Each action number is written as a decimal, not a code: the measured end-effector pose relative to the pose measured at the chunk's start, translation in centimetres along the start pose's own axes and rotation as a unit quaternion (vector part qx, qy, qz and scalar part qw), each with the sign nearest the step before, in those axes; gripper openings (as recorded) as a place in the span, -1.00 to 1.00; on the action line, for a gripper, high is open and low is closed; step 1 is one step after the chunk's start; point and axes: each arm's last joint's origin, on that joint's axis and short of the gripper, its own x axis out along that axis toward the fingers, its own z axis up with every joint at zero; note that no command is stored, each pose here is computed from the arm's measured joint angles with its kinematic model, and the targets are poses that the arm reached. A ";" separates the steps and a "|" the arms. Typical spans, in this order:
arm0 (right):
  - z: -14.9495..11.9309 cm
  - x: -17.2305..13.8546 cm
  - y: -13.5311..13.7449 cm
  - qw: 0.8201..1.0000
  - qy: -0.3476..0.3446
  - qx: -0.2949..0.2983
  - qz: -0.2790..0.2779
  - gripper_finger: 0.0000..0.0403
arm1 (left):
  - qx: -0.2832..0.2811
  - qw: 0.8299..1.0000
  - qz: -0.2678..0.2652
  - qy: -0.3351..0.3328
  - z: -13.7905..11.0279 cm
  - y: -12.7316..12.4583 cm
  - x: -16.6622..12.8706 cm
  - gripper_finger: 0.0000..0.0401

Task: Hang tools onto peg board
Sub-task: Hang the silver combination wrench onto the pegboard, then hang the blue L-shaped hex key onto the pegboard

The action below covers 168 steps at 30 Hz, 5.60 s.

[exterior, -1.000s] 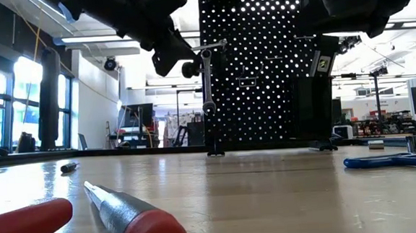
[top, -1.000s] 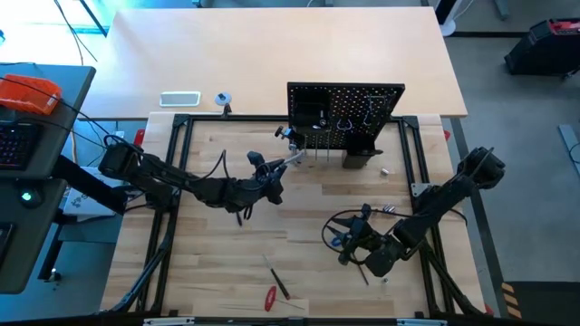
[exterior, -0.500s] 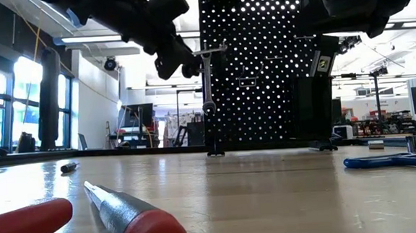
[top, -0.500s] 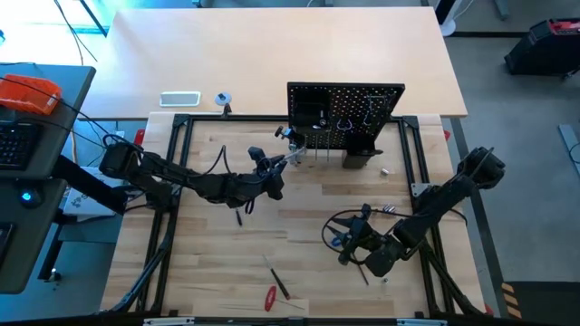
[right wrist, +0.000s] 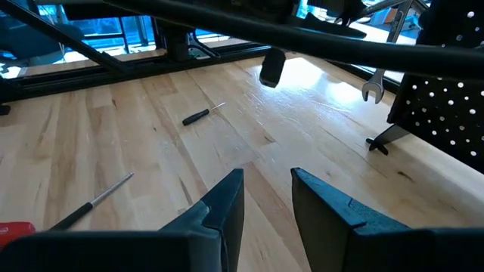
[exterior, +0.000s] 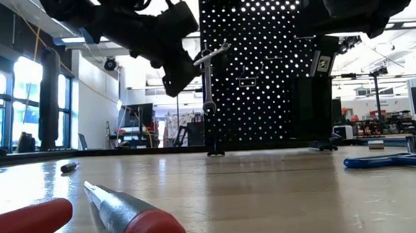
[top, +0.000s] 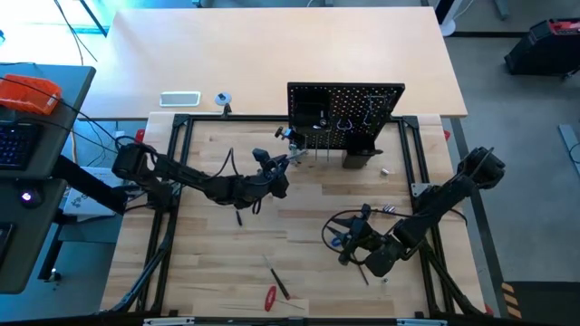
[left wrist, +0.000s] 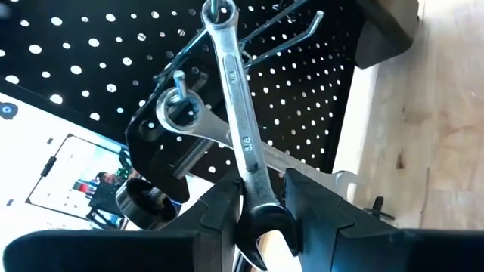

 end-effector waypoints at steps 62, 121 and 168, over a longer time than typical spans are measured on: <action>-7.9 -1.1 -0.3 0.950 0.298 -0.076 0.054 -0.47 | -0.113 0.952 -0.283 0.023 -1.0 -5.3 -5.7 -0.07; -3.5 6.1 1.4 0.936 0.343 -0.051 0.065 -0.88 | -0.336 0.809 -0.472 -0.101 -3.8 -10.1 -6.3 -0.07; -8.9 1.7 4.6 0.941 0.337 0.013 -0.011 -0.97 | -0.307 0.809 -0.483 -0.133 -1.0 -12.9 -4.0 -0.07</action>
